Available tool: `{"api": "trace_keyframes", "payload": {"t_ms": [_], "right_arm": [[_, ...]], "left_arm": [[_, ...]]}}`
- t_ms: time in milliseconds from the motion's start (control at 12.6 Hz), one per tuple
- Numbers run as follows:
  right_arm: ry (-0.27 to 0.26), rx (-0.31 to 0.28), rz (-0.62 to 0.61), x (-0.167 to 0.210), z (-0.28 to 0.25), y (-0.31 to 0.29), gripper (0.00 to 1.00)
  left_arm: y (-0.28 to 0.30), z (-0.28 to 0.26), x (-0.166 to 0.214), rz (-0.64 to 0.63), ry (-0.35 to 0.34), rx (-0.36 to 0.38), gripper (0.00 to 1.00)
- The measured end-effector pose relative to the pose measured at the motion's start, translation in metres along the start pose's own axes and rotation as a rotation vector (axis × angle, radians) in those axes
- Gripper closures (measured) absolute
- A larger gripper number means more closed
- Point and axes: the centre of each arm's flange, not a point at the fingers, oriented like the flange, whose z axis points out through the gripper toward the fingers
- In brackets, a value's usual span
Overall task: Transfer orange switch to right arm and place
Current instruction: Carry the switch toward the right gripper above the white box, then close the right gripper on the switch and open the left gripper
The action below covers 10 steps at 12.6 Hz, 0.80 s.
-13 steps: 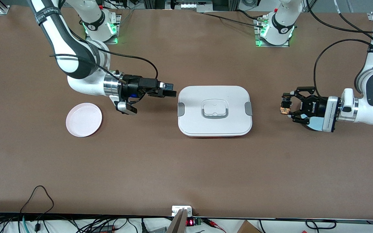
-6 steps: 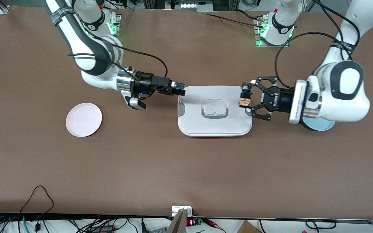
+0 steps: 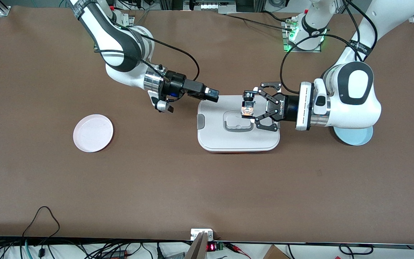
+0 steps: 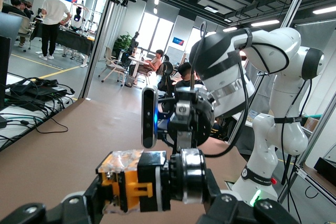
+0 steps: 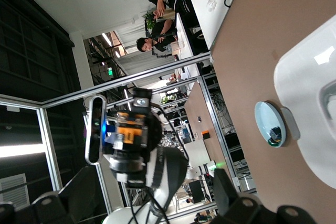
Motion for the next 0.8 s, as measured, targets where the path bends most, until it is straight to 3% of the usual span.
{"api": "trace_keyframes", "payload": {"t_ms": [239,398,795], "right_arm": [[0.045,0.024,0.031,-0.001,0.004,-0.015,0.00],[0.069,0.025,0.049,-0.008,0.014,-0.019,0.00],[0.083,0.019,0.072,-0.007,0.042,-0.015,0.02]], "left_arm": [[0.002,0.012,-0.007,-0.014,0.005,-0.001,0.27],[0.008,0.033,-0.011,-0.020,0.063,0.016,0.27],[0.013,0.048,-0.017,-0.021,0.084,0.020,0.27]]}}
